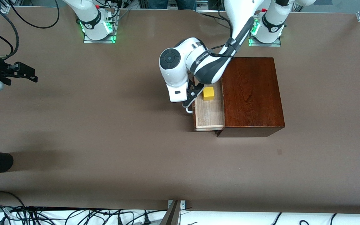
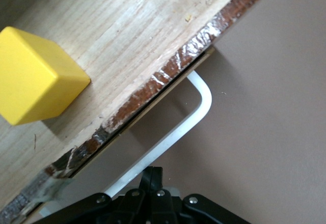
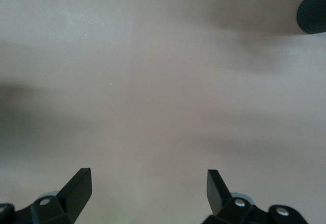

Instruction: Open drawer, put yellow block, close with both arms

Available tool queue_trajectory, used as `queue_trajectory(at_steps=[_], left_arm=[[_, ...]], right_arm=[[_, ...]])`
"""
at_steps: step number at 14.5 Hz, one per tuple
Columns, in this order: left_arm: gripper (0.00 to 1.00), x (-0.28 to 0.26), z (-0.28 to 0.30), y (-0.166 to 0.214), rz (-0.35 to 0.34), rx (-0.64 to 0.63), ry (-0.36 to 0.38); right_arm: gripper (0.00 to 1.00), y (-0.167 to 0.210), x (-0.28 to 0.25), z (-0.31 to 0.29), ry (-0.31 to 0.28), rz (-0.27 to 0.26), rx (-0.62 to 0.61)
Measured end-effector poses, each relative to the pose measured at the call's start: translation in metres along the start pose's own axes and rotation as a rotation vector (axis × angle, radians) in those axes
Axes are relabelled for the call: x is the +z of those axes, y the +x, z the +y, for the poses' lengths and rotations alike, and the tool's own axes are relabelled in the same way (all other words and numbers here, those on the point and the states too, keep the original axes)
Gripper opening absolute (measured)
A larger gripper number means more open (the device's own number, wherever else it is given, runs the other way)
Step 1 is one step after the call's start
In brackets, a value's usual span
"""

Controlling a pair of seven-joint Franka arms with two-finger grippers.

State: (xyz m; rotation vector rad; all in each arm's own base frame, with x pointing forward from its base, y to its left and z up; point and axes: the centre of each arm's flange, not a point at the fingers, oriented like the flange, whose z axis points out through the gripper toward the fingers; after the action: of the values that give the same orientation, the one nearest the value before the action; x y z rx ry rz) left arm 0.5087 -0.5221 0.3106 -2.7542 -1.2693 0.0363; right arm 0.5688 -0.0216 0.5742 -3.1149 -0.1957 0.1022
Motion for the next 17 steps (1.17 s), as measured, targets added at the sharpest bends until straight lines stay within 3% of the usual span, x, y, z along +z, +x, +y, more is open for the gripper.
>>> queue_trajectory(at_steps=[5, 17], left_arm=[[0.01, -0.003, -0.008, 0.008, -0.012, 0.044, -0.015], [0.01, 0.005, -0.056, 0.076, 0.000, 0.125, 0.104]], right_arm=[[1.00, -0.001, -0.003, 0.014, -0.004, 0.017, 0.021], [1.00, -0.004, -0.011, 0.004, -0.002, 0.022, 0.002]])
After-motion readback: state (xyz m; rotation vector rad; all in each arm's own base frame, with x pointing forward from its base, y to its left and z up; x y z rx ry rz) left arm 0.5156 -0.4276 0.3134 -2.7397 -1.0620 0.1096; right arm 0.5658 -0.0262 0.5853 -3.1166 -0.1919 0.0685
